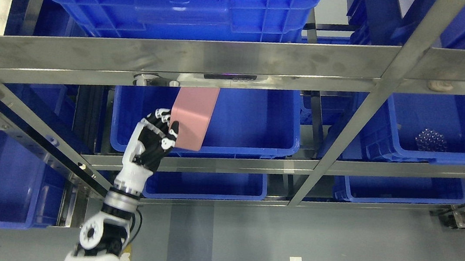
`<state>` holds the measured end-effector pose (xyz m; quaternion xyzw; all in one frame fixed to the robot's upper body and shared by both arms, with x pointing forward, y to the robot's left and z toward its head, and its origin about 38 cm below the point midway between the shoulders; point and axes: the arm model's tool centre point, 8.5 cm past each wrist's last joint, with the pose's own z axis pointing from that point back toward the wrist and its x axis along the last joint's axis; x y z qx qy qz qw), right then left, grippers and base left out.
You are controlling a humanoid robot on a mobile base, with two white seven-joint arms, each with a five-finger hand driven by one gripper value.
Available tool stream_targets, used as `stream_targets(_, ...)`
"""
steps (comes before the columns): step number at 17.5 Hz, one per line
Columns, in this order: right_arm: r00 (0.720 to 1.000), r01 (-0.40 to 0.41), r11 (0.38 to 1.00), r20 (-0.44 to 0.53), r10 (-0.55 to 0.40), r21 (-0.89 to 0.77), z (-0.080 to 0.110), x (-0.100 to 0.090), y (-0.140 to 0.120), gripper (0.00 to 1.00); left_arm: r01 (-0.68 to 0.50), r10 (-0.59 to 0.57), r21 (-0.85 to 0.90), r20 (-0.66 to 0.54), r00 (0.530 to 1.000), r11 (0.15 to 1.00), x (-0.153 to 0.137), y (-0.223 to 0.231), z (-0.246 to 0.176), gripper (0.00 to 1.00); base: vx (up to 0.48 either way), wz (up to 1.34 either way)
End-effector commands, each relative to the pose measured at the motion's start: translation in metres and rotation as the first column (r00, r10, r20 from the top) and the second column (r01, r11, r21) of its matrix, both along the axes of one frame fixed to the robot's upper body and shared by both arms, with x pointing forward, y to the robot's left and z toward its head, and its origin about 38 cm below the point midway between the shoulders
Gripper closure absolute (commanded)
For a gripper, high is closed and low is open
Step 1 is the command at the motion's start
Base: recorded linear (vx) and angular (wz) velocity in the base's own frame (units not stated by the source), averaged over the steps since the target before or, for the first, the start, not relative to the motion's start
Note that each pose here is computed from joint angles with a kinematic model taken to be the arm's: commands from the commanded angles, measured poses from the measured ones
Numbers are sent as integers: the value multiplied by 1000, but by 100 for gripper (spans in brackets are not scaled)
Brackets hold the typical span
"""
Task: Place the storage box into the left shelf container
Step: 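Move the pink box with the left hand into the blue bin, then open the left hand to release the pink box in the bin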
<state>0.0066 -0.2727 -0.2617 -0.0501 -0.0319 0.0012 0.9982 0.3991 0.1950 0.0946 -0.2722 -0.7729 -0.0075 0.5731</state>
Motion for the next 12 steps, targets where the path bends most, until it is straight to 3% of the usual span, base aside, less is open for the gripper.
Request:
stream_targets(1,1000,3,1000,26,-2,-18,1,11,-11,0,-57,70,79,-170,983,995,72,32,-17,96,10,0)
stream_targets(5,1000,2,1000,26,-2,-17,1,11,-11,0,43,9,201,-253,967,979,99,6,-24,93,0,0)
stream_targets(12,1000,2,1000,26,-2,-17,1,11,-11,0,189,-86,595,-198,976,781,107,-35,-30,90,0,0)
